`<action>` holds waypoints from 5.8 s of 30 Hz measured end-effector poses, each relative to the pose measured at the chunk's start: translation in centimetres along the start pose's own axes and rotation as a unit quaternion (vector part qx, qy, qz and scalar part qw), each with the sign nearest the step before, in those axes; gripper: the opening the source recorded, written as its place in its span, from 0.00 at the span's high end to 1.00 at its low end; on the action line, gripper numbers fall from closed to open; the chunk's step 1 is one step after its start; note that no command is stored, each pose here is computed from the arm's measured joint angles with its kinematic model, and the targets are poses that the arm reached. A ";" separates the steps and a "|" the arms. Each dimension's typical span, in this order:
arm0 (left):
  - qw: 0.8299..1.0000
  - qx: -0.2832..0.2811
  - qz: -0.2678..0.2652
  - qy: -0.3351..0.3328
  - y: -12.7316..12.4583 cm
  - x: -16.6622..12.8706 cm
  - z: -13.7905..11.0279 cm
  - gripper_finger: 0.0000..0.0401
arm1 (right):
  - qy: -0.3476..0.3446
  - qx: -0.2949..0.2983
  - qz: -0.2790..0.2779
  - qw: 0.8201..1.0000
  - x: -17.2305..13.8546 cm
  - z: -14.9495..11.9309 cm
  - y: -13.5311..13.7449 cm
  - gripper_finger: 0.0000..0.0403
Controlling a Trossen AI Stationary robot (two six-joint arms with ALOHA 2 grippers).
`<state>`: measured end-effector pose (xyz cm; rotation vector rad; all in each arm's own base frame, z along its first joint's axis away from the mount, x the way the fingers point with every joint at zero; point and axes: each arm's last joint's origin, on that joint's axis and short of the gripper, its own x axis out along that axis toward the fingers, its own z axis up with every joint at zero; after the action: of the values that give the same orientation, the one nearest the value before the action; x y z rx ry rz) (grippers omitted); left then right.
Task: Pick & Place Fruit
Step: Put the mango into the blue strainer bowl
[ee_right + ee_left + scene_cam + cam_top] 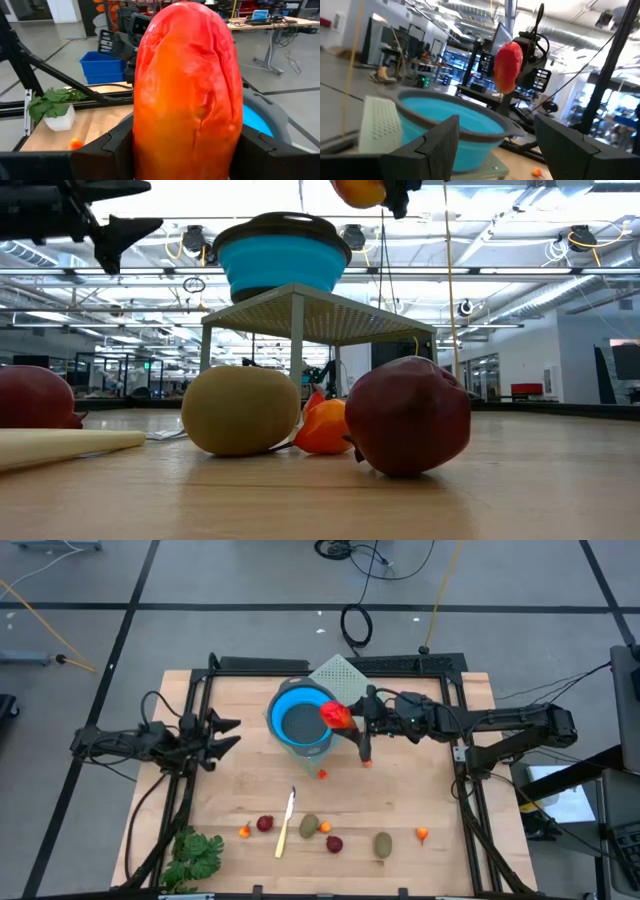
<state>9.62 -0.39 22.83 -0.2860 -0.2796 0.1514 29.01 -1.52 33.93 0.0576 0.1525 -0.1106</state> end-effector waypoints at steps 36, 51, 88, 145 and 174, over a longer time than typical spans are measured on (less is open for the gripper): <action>0.978 0.165 0.013 0.127 -5.9 13.0 6.3 0.36 | 0.006 0.003 0.000 1.000 0.0 -0.1 -0.3 0.46; 0.985 0.149 0.019 0.085 -6.1 16.2 5.6 0.36 | -0.023 0.018 0.044 0.999 0.0 0.5 0.0 0.45; 0.998 0.039 -0.027 0.033 -4.3 20.2 4.3 0.04 | -0.056 0.004 0.057 0.997 0.1 1.1 0.1 0.45; 0.990 0.101 -0.064 0.071 -4.7 25.4 5.2 0.47 | -0.064 0.012 0.065 0.996 0.0 1.2 0.7 0.45; 0.988 0.116 -0.064 0.079 -4.6 25.4 5.0 0.46 | -0.037 0.073 0.066 0.994 0.1 0.7 0.6 0.22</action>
<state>32.76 1.24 35.17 -0.0470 -0.1203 0.0334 29.28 -0.95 34.68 0.2087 0.0659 0.0093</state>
